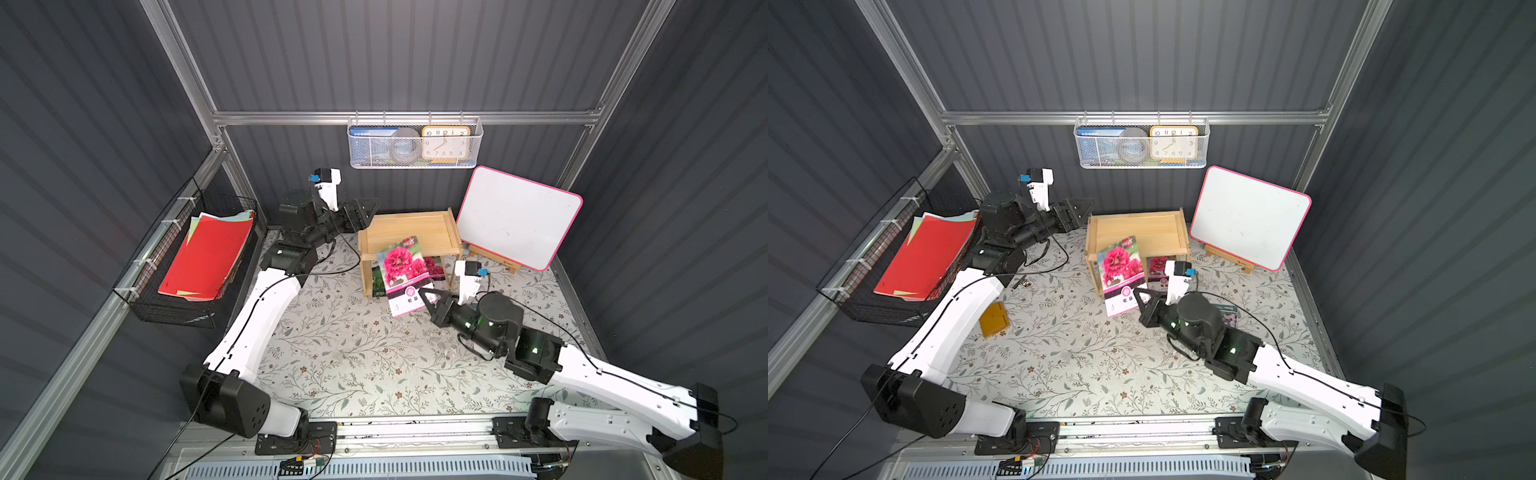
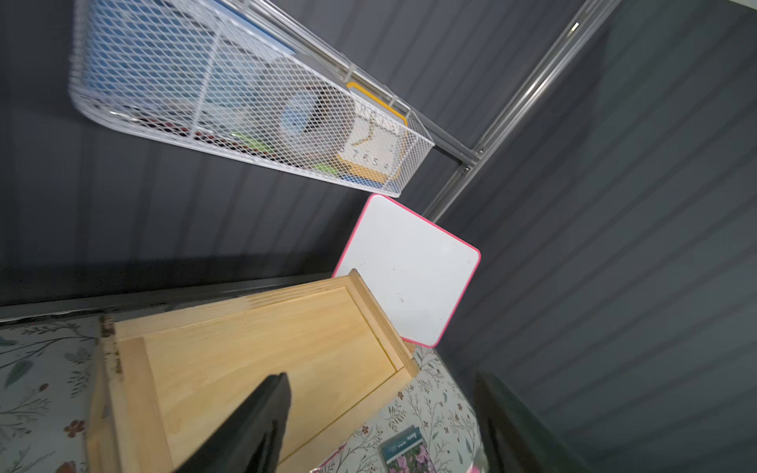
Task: Take the seed bag off the shelf
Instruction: Place the seed packet at the center of the board.
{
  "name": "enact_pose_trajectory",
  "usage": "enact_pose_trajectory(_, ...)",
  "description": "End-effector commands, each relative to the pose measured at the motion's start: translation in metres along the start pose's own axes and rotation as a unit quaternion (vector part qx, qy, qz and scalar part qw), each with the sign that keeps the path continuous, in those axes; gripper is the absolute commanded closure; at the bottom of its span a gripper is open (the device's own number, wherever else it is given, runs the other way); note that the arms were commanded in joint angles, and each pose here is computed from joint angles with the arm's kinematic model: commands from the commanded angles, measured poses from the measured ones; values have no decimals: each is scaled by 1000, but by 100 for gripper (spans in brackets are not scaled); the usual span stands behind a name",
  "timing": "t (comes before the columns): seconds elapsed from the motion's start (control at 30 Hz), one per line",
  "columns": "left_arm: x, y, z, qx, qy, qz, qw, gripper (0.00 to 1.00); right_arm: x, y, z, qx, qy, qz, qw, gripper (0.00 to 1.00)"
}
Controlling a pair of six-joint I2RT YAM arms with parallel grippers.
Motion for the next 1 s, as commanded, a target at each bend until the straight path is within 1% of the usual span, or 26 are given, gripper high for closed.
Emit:
enact_pose_trajectory(0.0,11,-2,25,66,-57,-15,996,25,-20,5,-3,-48,-18,10,999,100)
enact_pose_trajectory(0.1,5,3,36,102,-69,-5,992,26,-45,9,-8,-61,-11,2,998,100)
enact_pose_trajectory(0.23,-3,7,46,135,-75,4,988,26,-77,5,-20,-64,-2,-48,997,100)
enact_pose_trajectory(0.3,-15,15,47,148,-66,13,987,26,-97,3,-32,-66,12,-73,995,100)
enact_pose_trajectory(0.4,-22,13,51,144,-62,19,988,26,-119,7,-50,-58,32,-104,992,100)
enact_pose_trajectory(0.5,-27,7,55,142,-61,21,988,26,-138,10,-65,-53,38,-134,989,100)
enact_pose_trajectory(0.73,-38,3,61,147,-52,25,987,26,-166,11,-84,-54,42,-187,980,100)
enact_pose_trajectory(0.97,-43,-1,73,142,-54,25,988,26,-201,7,-104,-35,44,-268,962,100)
Point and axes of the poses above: each gripper's point midway between its finger pads, its own z axis back along the fingers, its own y axis along the line the jaws close on, x = y × z, the point moved 7 cm from there along z, back along the fingers, and after that the axes turned 12 degrees about z, right-handed, at the moved point
